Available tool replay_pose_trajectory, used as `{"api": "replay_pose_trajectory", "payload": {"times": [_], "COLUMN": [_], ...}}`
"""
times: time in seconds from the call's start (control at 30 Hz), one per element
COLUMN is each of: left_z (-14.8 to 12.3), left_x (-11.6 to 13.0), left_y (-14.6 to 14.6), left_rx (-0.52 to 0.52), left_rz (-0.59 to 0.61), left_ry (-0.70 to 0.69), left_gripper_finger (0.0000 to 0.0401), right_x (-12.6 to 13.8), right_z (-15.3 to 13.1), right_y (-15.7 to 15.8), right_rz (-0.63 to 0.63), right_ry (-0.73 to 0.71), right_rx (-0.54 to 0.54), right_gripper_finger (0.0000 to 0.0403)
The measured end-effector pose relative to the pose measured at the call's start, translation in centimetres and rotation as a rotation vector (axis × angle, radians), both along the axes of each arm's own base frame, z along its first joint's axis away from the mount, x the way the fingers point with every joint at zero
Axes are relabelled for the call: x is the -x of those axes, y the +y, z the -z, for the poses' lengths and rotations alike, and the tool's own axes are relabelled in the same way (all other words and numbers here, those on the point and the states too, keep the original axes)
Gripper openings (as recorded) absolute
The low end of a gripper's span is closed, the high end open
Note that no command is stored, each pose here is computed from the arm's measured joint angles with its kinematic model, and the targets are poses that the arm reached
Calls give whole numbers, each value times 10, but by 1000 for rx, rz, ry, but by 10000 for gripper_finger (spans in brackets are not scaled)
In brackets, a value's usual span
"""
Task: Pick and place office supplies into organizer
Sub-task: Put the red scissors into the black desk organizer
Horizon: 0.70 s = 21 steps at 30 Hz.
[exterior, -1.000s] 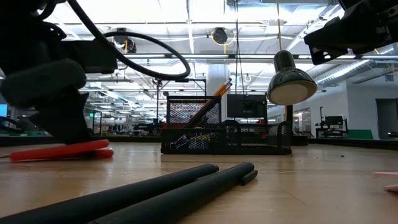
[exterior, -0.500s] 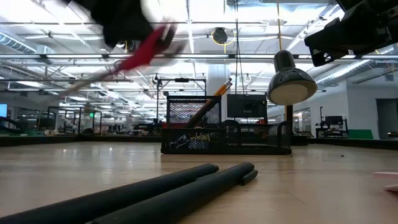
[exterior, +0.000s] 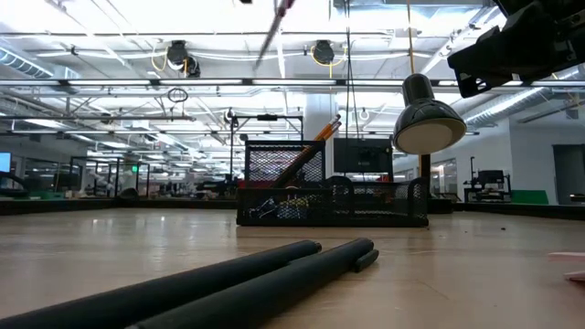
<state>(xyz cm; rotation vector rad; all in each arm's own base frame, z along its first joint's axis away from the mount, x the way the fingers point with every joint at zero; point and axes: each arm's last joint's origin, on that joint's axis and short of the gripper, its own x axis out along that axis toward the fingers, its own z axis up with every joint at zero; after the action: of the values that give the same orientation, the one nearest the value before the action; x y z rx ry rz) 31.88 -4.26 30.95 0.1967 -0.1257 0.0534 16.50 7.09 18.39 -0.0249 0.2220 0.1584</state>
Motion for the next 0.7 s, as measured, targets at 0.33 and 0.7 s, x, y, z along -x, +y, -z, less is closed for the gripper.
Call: {"api": "replay_pose_trajectory", "payload": {"times": [0.33,0.7], "left_z": [51,71], "left_x": [-36,-45], "left_y": [56,78], "left_rx": [78,52], "left_rz": [-5,-60], "left_ry": [91,129], "left_gripper_finger": [37,38], "right_x": [0,0], "right_z": [0,0], "right_y": [0,-1], "right_rz": [7,25], "right_ry": [-2,-4], "right_rx": [1,13], "right_gripper_finger": [0,0]}}
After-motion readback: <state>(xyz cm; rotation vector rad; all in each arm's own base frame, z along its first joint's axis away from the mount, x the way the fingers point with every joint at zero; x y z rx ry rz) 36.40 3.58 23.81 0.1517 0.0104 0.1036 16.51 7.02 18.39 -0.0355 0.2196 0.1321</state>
